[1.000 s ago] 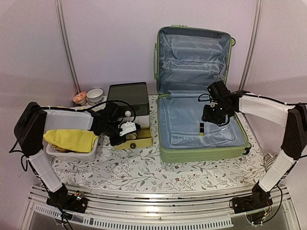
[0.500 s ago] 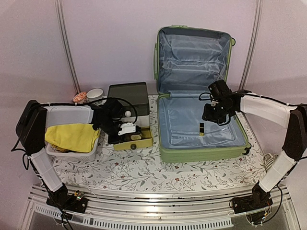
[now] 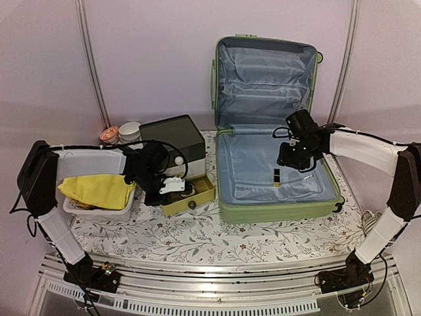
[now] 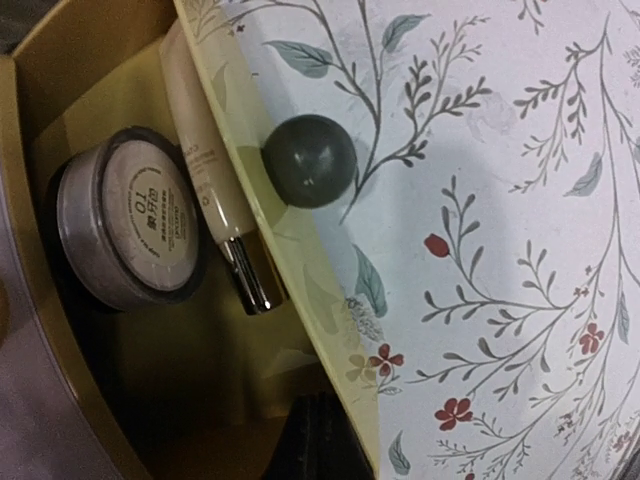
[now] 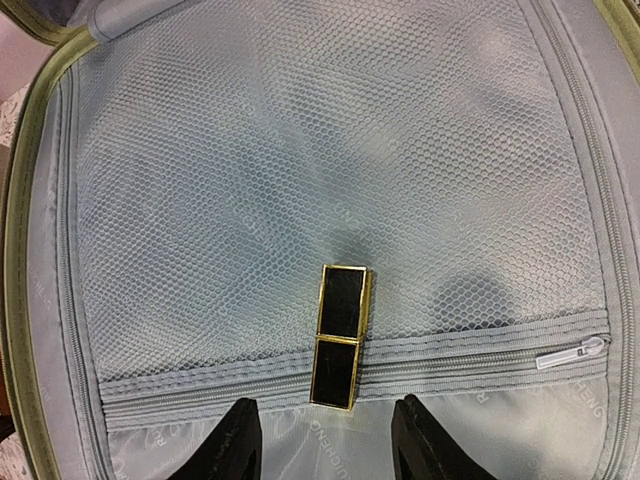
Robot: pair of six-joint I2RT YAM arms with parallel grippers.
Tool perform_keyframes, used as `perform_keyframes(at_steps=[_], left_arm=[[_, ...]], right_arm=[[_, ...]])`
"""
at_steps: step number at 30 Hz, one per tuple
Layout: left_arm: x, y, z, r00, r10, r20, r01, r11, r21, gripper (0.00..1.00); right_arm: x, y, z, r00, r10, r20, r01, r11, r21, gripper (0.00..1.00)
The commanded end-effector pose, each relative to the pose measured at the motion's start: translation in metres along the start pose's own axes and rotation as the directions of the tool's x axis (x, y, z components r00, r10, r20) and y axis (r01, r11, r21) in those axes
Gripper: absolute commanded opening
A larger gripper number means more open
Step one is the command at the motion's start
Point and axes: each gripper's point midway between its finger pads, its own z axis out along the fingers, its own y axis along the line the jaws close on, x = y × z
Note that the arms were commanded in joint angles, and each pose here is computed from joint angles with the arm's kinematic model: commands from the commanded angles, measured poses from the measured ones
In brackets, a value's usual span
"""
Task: Open, take out, and arrange the luggage
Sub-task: Adjust the makeup in the drawer.
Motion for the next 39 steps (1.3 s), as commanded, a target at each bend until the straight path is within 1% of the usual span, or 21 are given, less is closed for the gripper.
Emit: perform_keyframes(at_steps=[1, 2, 4, 6, 8, 9, 12, 13, 14, 15, 16, 17, 19, 21, 24, 27, 29, 31, 33, 36, 39], left_arm=[[-0.003, -0.053, -0.013, 1.000, 0.009, -0.006, -0.008, 0.991, 0.136, 0.00], [-0.006, -0.052, -0.017, 1.000, 0.004, 0.008, -0.005, 0.992, 0.122, 0.00], [-0.011, -0.049, -0.025, 0.999, -0.017, 0.035, 0.014, 0.996, 0.093, 0.14], [-0.016, -0.046, -0.032, 0.997, -0.037, 0.068, 0.033, 0.998, 0.061, 0.37], [-0.022, -0.047, -0.040, 0.993, -0.052, 0.108, 0.047, 0.998, 0.048, 0.63], [-0.024, -0.046, -0.043, 0.990, -0.062, 0.124, 0.057, 0.998, 0.037, 0.68], [-0.029, -0.048, -0.056, 0.983, -0.080, 0.166, 0.078, 0.997, 0.021, 0.73], [-0.030, -0.047, -0.061, 0.980, -0.089, 0.179, 0.089, 0.996, 0.008, 0.82], [-0.033, -0.047, -0.066, 0.976, -0.091, 0.196, 0.094, 0.996, -0.003, 0.87], [-0.035, -0.047, -0.072, 0.972, -0.097, 0.215, 0.103, 0.995, -0.016, 0.88], [-0.041, -0.043, -0.083, 0.962, -0.094, 0.258, 0.111, 0.992, -0.052, 0.95], [-0.046, -0.038, -0.093, 0.950, -0.100, 0.296, 0.131, 0.987, -0.089, 0.98], [-0.054, -0.013, -0.116, 0.910, -0.146, 0.388, 0.242, 0.947, -0.211, 0.98], [-0.056, 0.009, -0.141, 0.847, -0.224, 0.481, 0.394, 0.874, -0.286, 0.98], [-0.045, 0.040, -0.175, 0.698, -0.381, 0.606, 0.650, 0.693, -0.313, 0.98], [-0.034, 0.056, -0.195, 0.555, -0.491, 0.672, 0.786, 0.575, -0.229, 0.98], [-0.020, 0.070, -0.205, 0.433, -0.573, 0.696, 0.866, 0.478, -0.145, 0.98], [-0.009, 0.078, -0.202, 0.307, -0.677, 0.669, 0.907, 0.420, 0.009, 0.98], [0.002, 0.088, -0.195, 0.214, -0.744, 0.633, 0.929, 0.354, 0.102, 0.98], [0.014, 0.099, -0.188, 0.131, -0.783, 0.609, 0.948, 0.279, 0.154, 0.98], [0.021, 0.105, -0.180, 0.027, -0.817, 0.576, 0.950, 0.200, 0.239, 0.97]], right_arm=[[-0.005, 0.000, -0.004, 1.000, 0.012, 0.012, -0.011, 1.000, -0.009, 0.46], [-0.005, 0.000, -0.005, 1.000, 0.011, 0.013, -0.011, 1.000, -0.009, 0.46], [-0.005, 0.000, -0.005, 1.000, 0.012, 0.013, -0.011, 1.000, -0.009, 0.46], [-0.005, 0.000, -0.006, 1.000, 0.013, 0.015, -0.013, 1.000, -0.010, 0.46], [-0.005, 0.000, -0.006, 1.000, 0.014, 0.014, -0.014, 1.000, -0.011, 0.46], [-0.004, 0.000, -0.005, 1.000, 0.014, 0.012, -0.014, 1.000, -0.012, 0.46], [-0.005, 0.001, -0.006, 1.000, 0.018, 0.014, -0.017, 1.000, -0.014, 0.46], [-0.005, 0.001, -0.006, 1.000, 0.018, 0.014, -0.018, 1.000, -0.014, 0.46], [-0.005, 0.000, -0.006, 1.000, 0.019, 0.013, -0.019, 1.000, -0.013, 0.46], [-0.005, 0.000, -0.006, 1.000, 0.018, 0.013, -0.018, 1.000, -0.013, 0.46], [-0.005, 0.001, -0.006, 1.000, 0.018, 0.013, -0.018, 1.000, -0.015, 0.46], [-0.005, 0.001, -0.006, 1.000, 0.018, 0.012, -0.018, 1.000, -0.018, 0.46], [-0.005, 0.005, -0.006, 1.000, 0.014, 0.009, -0.014, 0.999, -0.041, 0.46], [-0.005, 0.016, -0.008, 1.000, -0.006, 0.009, 0.007, 0.996, -0.089, 0.46], [-0.010, 0.039, -0.022, 0.997, -0.052, 0.051, 0.061, 0.983, -0.175, 0.47], [-0.013, 0.074, -0.041, 0.988, -0.114, 0.102, 0.139, 0.952, -0.274, 0.49], [-0.014, 0.101, -0.055, 0.980, -0.147, 0.133, 0.185, 0.918, -0.351, 0.51], [-0.011, 0.129, -0.065, 0.975, -0.172, 0.143, 0.217, 0.882, -0.419, 0.53], [-0.011, 0.153, -0.072, 0.973, -0.180, 0.142, 0.226, 0.855, -0.466, 0.54], [-0.013, 0.187, -0.076, 0.975, -0.175, 0.135, 0.220, 0.823, -0.524, 0.54], [-0.014, 0.214, -0.070, 0.976, -0.182, 0.123, 0.220, 0.799, -0.560, 0.57]])
